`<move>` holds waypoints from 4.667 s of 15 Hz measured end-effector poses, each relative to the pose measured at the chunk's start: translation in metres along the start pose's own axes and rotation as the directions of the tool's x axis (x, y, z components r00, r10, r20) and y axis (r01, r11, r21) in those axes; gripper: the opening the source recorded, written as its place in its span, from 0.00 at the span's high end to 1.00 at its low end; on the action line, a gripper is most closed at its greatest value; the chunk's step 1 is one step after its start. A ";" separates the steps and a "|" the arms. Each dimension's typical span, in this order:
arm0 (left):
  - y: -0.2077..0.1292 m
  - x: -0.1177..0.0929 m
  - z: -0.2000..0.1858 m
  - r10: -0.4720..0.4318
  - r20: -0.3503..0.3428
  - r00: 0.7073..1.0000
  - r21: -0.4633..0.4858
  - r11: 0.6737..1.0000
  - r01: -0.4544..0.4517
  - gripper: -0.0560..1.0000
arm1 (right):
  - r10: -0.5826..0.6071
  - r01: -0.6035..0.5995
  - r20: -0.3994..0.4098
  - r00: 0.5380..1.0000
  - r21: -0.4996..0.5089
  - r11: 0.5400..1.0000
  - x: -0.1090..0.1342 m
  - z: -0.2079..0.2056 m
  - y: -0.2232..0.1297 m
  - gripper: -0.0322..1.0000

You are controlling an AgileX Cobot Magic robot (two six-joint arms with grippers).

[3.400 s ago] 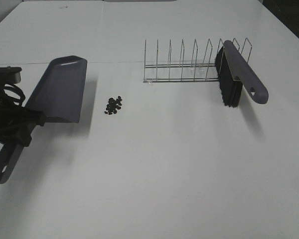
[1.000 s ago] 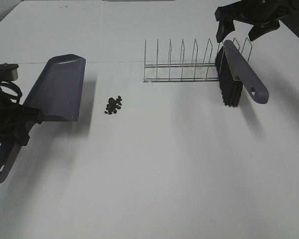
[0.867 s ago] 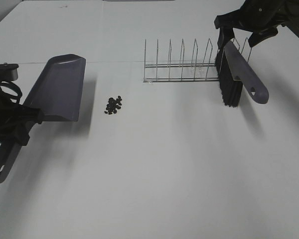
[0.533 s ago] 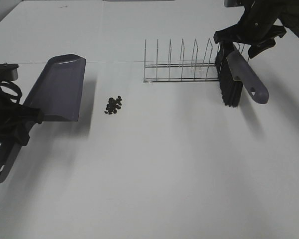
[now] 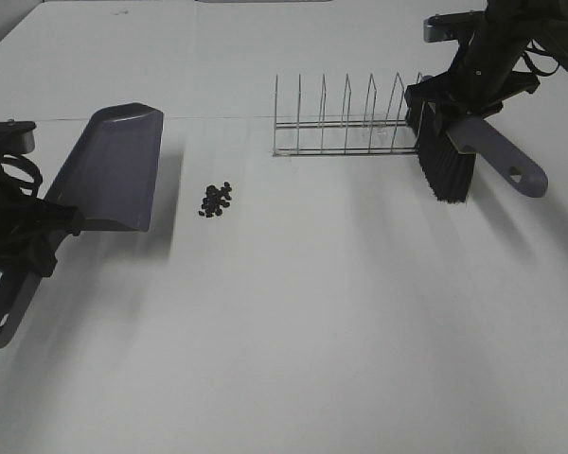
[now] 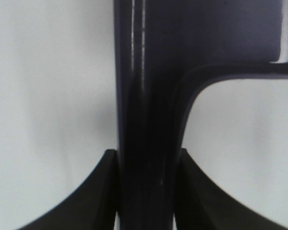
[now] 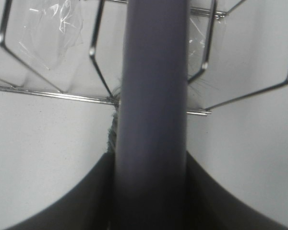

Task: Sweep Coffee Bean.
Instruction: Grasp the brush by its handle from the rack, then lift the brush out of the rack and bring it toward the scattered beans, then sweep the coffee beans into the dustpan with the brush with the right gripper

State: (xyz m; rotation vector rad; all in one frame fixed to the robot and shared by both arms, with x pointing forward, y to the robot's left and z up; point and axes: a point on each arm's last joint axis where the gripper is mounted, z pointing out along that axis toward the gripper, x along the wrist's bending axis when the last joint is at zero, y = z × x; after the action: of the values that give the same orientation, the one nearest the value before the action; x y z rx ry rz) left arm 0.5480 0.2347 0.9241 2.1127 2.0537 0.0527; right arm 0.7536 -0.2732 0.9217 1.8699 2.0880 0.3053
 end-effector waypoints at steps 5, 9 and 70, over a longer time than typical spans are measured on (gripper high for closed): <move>0.000 0.000 0.000 -0.002 0.002 1.000 0.000 1.000 0.002 0.70 | 0.020 -0.021 0.003 1.000 0.020 1.000 0.000 -0.006 0.000 0.63; 0.000 0.000 0.000 -0.002 0.002 1.000 0.000 1.000 0.002 0.70 | 0.033 -0.032 0.007 0.999 -0.086 0.996 -0.006 -0.067 0.015 0.63; -0.006 -0.029 0.056 0.029 -0.042 0.999 0.176 0.984 -0.021 0.70 | -0.447 0.446 0.054 0.893 -0.246 0.861 0.261 -0.189 -0.007 0.63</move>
State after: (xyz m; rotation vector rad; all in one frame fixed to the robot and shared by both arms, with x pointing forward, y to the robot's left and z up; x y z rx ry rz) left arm 0.5496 0.1995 0.8717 2.2589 2.1287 -0.0827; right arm 0.6528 -0.0055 1.0691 1.1963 2.2841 0.4342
